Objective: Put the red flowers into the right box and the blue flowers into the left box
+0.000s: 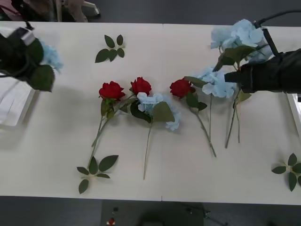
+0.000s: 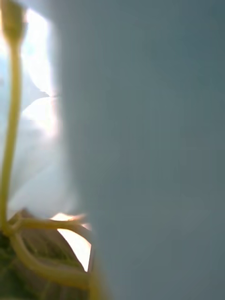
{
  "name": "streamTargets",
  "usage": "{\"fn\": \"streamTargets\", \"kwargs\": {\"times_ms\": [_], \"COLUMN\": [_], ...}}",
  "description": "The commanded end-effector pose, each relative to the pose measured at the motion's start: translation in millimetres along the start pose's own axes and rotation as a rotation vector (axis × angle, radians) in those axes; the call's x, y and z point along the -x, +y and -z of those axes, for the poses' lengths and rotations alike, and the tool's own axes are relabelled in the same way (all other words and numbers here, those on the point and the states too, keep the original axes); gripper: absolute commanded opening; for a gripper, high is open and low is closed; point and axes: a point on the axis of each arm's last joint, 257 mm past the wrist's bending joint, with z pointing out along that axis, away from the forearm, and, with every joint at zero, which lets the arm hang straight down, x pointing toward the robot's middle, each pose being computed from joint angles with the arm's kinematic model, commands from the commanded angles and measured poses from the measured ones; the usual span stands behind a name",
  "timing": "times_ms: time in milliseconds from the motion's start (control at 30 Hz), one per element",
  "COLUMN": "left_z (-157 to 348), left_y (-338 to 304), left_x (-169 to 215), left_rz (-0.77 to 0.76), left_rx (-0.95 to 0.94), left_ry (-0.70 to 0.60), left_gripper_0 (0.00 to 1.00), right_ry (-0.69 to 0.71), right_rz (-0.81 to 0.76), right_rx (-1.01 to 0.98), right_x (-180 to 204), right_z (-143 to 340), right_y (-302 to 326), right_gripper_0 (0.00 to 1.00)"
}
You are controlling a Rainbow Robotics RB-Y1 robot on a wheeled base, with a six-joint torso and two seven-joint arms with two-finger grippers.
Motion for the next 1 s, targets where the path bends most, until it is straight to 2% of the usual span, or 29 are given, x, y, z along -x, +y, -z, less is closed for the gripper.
{"fn": "streamTargets", "kwargs": {"times_ms": [33,167,400,500,567,633,667,700,767,867,1000], "left_z": [49,44,-11,-23,-29,-30,-30,-27,-23,-11,16], "left_y": [129,188,224,237,247,250,249,248,239,207,105], "left_x": [-33,-53,-87,-98,-105,-104,-104,-98,-85,-59,-12], "left_rz": [-0.221,-0.222,-0.143,-0.125,-0.106,-0.099,-0.094,-0.086,-0.088,-0.079,-0.056], "left_rx": [0.347,0.513,0.56,0.588,0.6,0.601,0.597,0.584,0.549,0.429,0.104], "left_ry": [0.106,0.119,0.07,0.058,0.033,0.012,0.008,-0.01,-0.046,-0.113,-0.245], "left_gripper_0": [0.0,0.0,0.0,0.21,0.62,0.81,0.86,0.95,1.0,1.0,1.0], "right_ry": [-0.157,-0.3,-0.468,-0.482,-0.483,-0.475,-0.475,-0.473,-0.469,-0.467,-0.478], "right_rz": [0.09,0.136,0.1,0.064,0.054,0.054,0.057,0.06,0.057,0.063,0.056], "right_rx": [0.151,0.274,0.44,0.46,0.474,0.487,0.492,0.49,0.49,0.489,0.487], "right_x": [48,83,138,150,155,156,157,156,154,153,157], "right_z": [-19,-25,-28,-34,-40,-46,-47,-50,-53,-57,-68], "right_y": [45,86,145,148,152,158,161,162,164,167,176], "right_gripper_0": [0.0,0.0,0.0,0.0,0.0,0.0,0.0,0.0,0.0,0.0,0.0]}}
